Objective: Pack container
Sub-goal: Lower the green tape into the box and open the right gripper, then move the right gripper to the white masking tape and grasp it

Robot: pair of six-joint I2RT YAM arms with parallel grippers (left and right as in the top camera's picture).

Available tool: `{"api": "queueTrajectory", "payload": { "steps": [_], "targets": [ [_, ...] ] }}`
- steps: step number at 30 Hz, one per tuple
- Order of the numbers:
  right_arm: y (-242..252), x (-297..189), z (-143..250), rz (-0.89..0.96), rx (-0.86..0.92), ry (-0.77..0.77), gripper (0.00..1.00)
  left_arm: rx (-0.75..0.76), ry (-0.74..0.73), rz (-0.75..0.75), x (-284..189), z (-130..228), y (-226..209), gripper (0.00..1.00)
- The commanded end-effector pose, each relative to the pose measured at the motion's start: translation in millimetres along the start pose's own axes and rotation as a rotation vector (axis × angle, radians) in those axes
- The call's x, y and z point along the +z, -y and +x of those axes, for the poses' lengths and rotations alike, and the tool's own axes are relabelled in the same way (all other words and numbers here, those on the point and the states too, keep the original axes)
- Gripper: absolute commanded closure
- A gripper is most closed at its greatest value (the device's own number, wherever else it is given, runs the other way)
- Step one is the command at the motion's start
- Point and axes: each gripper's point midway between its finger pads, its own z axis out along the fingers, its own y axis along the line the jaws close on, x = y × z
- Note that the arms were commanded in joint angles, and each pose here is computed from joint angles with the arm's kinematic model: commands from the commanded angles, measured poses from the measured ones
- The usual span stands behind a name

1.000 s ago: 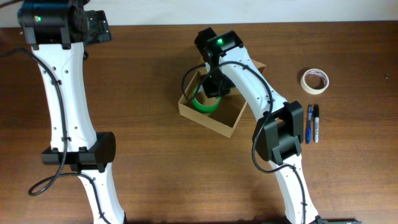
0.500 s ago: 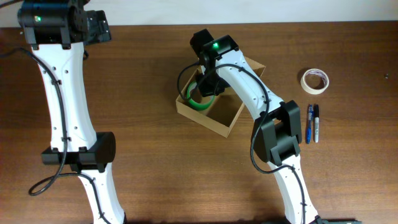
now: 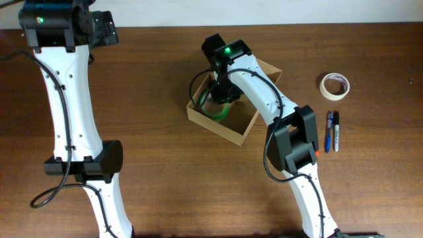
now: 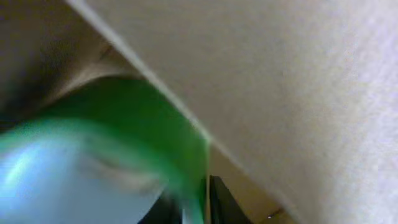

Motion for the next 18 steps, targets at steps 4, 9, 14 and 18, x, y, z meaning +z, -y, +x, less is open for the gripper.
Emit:
{"api": "queueTrajectory", "payload": {
  "steps": [4,9,14,18],
  "targets": [
    [11,-2,8,0.079,-0.027,-0.023,0.79,-0.012,0.037,0.000,-15,-5,-10,0.00],
    [18,-51,6,0.092,-0.039,0.062,0.76,-0.012,0.037,0.000,-15,-5,-10,0.00],
    [33,-160,11,0.114,-0.020,0.290,0.71,-0.012,0.037,0.000,-15,-5,-10,0.00],
    [52,-250,35,0.143,0.020,0.489,0.69,-0.012,0.036,0.000,-15,-5,-10,0.00]
  ]
}}
